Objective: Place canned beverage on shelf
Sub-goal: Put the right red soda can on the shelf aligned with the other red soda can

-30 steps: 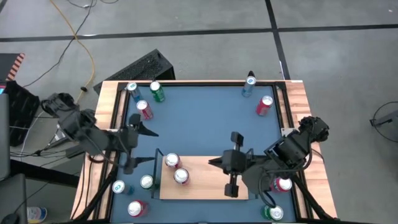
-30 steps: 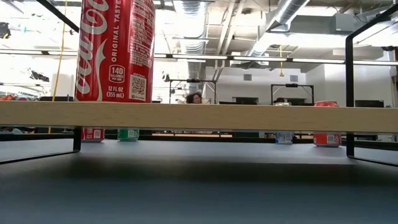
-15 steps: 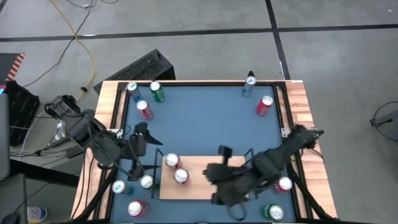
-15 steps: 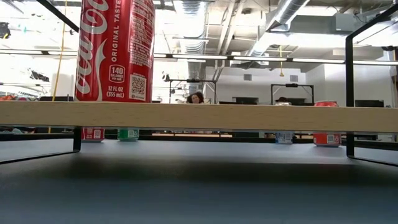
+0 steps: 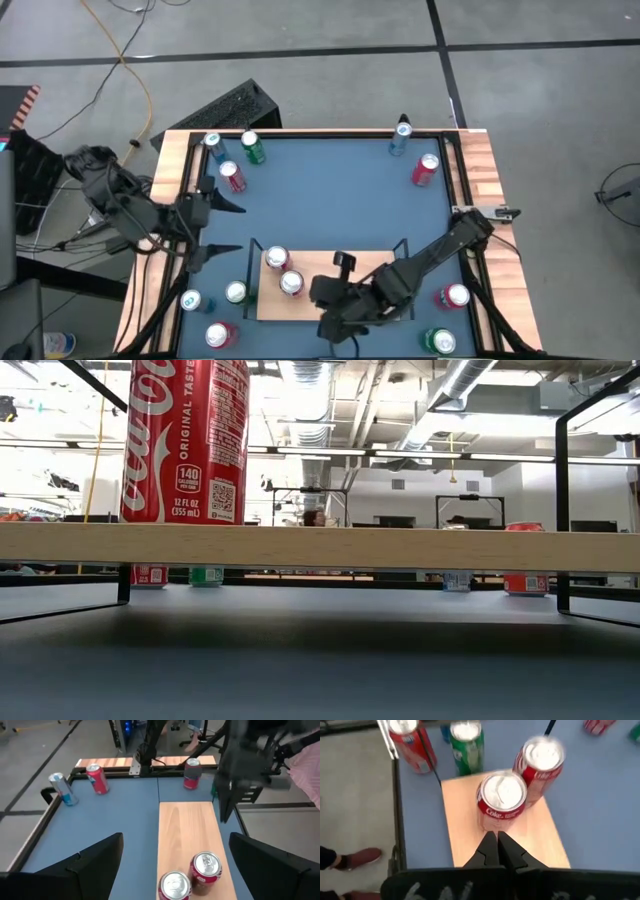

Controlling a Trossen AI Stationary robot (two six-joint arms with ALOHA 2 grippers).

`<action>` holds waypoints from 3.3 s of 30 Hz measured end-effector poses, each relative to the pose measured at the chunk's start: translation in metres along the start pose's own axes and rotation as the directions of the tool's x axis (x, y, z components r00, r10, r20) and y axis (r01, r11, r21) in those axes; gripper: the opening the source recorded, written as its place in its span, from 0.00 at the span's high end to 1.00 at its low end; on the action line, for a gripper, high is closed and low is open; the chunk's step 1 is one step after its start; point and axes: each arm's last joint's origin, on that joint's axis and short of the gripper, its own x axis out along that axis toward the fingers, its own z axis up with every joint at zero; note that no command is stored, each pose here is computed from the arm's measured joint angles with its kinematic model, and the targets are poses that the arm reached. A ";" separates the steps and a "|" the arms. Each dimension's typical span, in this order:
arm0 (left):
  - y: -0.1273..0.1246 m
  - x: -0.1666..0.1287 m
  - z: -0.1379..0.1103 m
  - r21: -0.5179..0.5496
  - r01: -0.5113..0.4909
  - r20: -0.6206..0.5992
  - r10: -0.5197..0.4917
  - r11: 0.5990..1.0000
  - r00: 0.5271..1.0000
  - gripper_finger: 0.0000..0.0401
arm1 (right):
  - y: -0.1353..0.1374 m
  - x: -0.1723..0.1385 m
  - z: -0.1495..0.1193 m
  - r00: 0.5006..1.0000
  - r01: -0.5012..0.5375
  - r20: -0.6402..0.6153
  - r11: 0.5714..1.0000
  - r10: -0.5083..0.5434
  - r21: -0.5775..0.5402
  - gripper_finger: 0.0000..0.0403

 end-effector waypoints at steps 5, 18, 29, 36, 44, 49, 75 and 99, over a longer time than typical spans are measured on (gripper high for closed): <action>0.005 -0.008 0.001 0.013 0.006 0.020 -0.006 1.000 1.000 0.12 | -0.014 0.025 0.003 0.996 0.060 -0.058 0.998 -0.061 -0.013 1.00; 0.018 -0.030 0.003 -0.031 0.041 0.067 -0.039 0.999 0.997 0.12 | -0.044 0.040 0.014 0.991 0.057 -0.115 0.994 -0.067 -0.090 1.00; 0.020 -0.032 0.003 -0.040 0.033 0.079 -0.030 0.999 0.996 0.12 | -0.061 0.010 0.027 0.995 -0.002 -0.100 0.997 -0.005 -0.079 1.00; 0.022 -0.034 0.005 -0.057 0.005 0.106 0.001 0.998 0.994 0.12 | -0.076 -0.046 0.046 0.994 -0.085 0.052 0.988 0.093 -0.128 1.00; 0.029 -0.043 0.007 -0.096 -0.030 0.146 0.044 0.995 0.988 0.12 | -0.110 -0.107 0.056 0.977 -0.087 0.171 0.971 0.127 -0.225 1.00; 0.036 -0.051 0.007 -0.143 -0.056 0.173 0.080 0.988 0.982 0.12 | -0.135 -0.140 0.056 0.970 -0.080 0.210 0.977 0.122 -0.198 1.00; 0.052 -0.068 0.007 -0.219 -0.122 0.225 0.171 0.968 0.959 0.12 | -0.216 -0.149 0.009 0.823 -0.284 0.491 0.955 0.287 -0.083 1.00; 0.054 -0.068 0.007 -0.232 -0.206 0.231 0.260 0.951 0.938 0.12 | -0.123 0.041 -0.043 0.891 -0.370 0.298 0.928 0.343 0.037 1.00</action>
